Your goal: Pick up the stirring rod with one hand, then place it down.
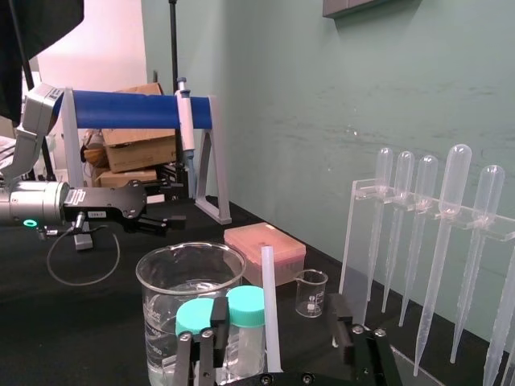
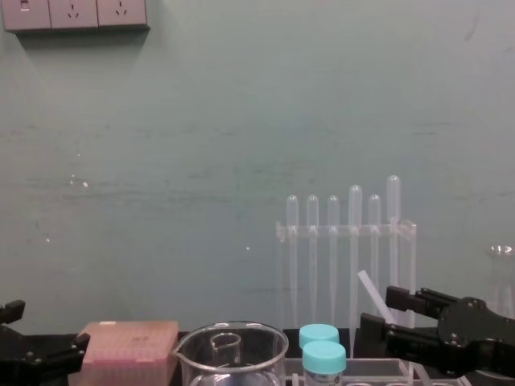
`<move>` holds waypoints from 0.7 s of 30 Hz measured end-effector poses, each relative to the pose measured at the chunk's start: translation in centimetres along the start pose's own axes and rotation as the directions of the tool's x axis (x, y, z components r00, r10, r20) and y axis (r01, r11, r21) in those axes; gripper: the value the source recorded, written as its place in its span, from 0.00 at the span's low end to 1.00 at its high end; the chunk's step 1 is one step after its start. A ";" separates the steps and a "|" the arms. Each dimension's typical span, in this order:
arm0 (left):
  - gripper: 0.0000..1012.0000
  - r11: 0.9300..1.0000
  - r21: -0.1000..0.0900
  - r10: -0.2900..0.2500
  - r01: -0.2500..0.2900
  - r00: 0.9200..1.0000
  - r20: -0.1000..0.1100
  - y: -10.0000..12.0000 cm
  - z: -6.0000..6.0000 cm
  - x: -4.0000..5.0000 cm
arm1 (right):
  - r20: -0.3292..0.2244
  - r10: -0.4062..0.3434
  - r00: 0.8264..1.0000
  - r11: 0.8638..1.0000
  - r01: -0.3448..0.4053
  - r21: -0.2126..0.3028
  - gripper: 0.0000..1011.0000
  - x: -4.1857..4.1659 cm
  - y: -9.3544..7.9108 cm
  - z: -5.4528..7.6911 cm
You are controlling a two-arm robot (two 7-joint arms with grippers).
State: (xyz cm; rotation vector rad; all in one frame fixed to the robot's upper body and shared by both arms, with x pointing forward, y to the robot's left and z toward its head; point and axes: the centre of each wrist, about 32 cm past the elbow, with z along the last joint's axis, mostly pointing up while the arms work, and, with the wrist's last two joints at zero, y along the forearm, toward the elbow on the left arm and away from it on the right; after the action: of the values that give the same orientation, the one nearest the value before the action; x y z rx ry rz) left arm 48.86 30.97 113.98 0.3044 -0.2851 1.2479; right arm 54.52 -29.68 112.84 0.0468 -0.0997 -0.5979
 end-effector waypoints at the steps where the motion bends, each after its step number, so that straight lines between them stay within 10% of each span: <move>1: 0.99 1.000 0.000 0.000 0.000 1.000 0.000 0.0 0.0 0.00 | 0.000 0.000 1.000 1.000 0.000 0.000 0.80 0.00 0.0 0.0; 9: 0.99 1.000 0.000 0.000 0.000 1.000 0.000 0.0 0.0 0.00 | 0.006 0.006 1.000 1.000 -0.006 0.010 0.99 -0.01 0.1 0.1; 21: 0.99 1.000 0.000 0.000 0.000 1.000 0.000 0.0 0.0 0.00 | 0.145 -0.017 0.989 0.980 -0.012 0.199 0.99 0.03 2.2 3.2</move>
State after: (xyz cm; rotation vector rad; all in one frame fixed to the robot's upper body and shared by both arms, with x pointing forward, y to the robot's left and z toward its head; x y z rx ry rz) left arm 48.86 30.97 113.98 0.3045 -0.2851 1.2480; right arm 55.41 -27.96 116.20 0.1976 -0.3022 -0.5919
